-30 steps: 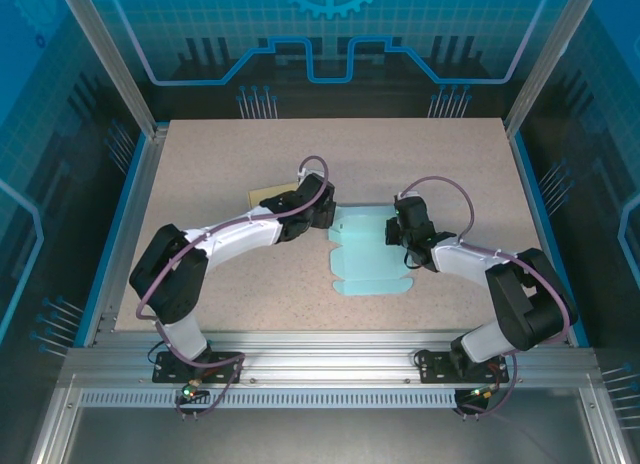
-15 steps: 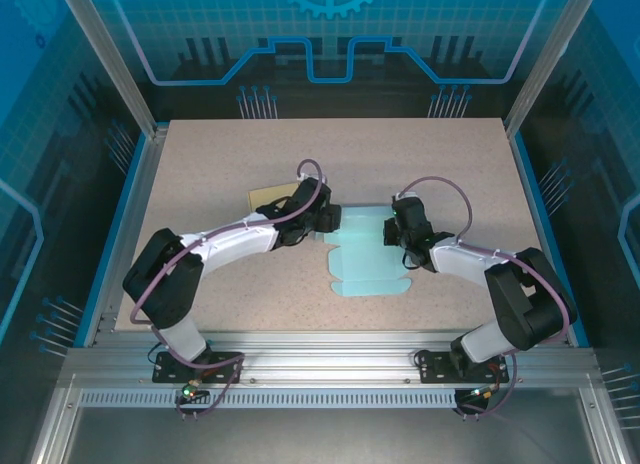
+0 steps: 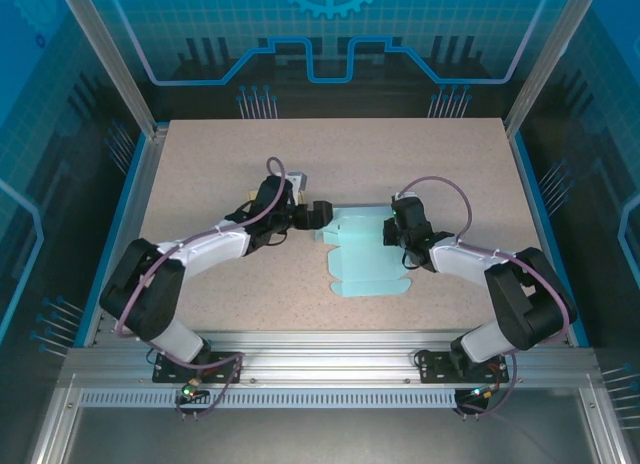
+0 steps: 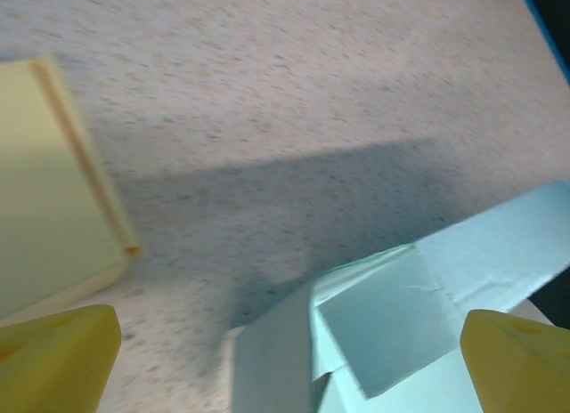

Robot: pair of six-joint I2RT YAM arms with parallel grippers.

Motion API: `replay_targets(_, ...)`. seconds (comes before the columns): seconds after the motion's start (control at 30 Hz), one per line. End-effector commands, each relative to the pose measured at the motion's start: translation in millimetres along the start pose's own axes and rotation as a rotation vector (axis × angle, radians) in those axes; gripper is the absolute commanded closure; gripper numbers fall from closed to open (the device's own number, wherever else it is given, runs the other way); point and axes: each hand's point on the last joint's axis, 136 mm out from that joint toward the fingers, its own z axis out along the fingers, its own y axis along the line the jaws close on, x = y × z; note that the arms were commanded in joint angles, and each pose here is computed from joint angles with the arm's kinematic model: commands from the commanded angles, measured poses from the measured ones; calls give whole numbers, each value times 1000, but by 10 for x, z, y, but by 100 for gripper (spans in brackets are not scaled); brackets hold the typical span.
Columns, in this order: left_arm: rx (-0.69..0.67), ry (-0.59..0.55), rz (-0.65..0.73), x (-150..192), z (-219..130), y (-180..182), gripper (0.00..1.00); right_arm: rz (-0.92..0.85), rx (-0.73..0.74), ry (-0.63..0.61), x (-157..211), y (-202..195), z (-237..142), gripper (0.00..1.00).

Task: Fold the paper box

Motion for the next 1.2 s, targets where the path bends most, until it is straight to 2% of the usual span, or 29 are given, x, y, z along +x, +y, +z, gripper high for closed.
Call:
replay_targets(0.0, 159, 10, 40, 45, 138, -239, 1, 6, -9, 1, -29, 83, 21, 100)
replay_targets(0.17, 224, 62, 22, 170, 251, -319, 1, 7, -2, 0, -27, 71, 25, 100)
replay_targets(0.33, 265, 95, -8, 301, 202, -446, 1, 12, 14, 9, -11, 47, 43, 100)
replay_targets(0.77, 373, 74, -128, 326, 81, -718, 5, 14, 3, 24, 26, 85, 102, 100)
replay_targets(0.97, 315, 62, -94, 297, 91, -608, 17, 15, 1, 26, 33, 94, 95, 100)
replay_targets(1.17, 321, 28, -140, 239, 48, -577, 30, 13, -1, 28, 53, 100, 96, 100)
